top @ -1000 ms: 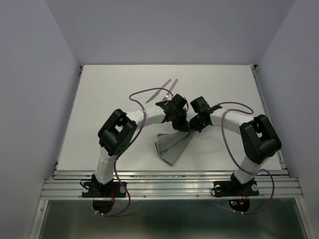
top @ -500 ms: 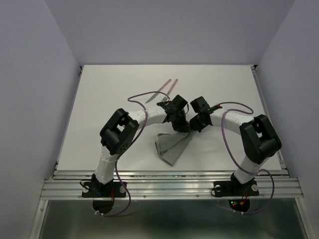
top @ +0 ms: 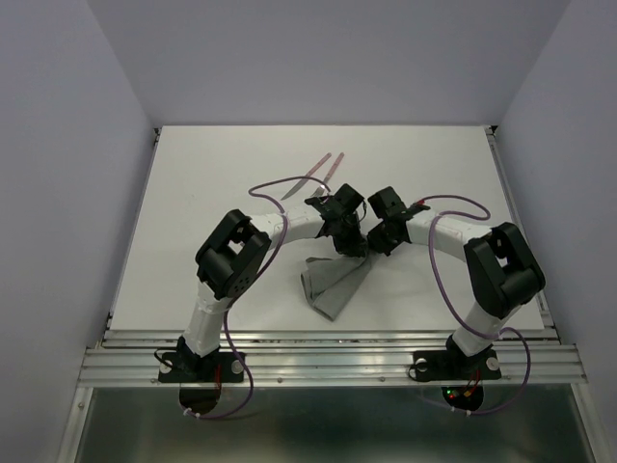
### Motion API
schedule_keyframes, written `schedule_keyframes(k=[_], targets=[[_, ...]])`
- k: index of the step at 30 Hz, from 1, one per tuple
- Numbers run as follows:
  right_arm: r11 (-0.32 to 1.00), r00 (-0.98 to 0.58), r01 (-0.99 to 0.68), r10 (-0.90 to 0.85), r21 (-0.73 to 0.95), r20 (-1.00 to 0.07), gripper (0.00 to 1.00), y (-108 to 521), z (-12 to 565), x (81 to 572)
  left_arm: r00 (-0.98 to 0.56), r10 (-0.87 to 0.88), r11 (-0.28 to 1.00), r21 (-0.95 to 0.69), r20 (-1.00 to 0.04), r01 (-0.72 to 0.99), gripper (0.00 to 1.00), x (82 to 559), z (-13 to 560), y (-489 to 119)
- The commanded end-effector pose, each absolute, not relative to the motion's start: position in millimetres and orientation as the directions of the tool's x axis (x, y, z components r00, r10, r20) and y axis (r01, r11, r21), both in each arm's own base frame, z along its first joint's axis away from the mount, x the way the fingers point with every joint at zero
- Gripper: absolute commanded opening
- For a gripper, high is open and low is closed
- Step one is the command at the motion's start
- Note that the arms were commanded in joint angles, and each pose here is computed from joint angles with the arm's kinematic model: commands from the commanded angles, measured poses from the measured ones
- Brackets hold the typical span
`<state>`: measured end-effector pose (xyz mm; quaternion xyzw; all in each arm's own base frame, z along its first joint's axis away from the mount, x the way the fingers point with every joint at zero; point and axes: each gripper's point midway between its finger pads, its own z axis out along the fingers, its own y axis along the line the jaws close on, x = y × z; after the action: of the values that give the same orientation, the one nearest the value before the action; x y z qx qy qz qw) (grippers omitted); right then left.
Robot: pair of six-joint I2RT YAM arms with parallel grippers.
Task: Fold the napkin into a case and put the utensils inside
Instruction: Pick up the smaller rectangle-folded napkin from the center of the board.
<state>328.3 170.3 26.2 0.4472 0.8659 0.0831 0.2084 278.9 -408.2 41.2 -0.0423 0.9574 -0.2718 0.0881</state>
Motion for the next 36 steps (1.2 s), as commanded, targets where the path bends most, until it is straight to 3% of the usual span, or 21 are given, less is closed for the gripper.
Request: schedule_keyframes(k=[1, 14, 36], targets=[[0.634, -0.513, 0.71, 0.764, 0.308, -0.391, 0.12, 152, 44, 332, -0.971, -0.076, 0.863, -0.502, -0.229, 0.051, 0.0, 286, 39, -406], [0.667, -0.506, 0.625, 0.742, 0.406, -0.44, 0.13, 152, 85, 337, -0.969, -0.055, 0.877, -0.475, -0.239, 0.067, 0.0, 285, 31, -399], [0.707, -0.583, 0.6, 0.707, 0.376, -0.4, 0.12, 158, 58, 324, -0.965, -0.061, 0.873, -0.482, -0.254, 0.072, 0.0, 288, 39, -401]])
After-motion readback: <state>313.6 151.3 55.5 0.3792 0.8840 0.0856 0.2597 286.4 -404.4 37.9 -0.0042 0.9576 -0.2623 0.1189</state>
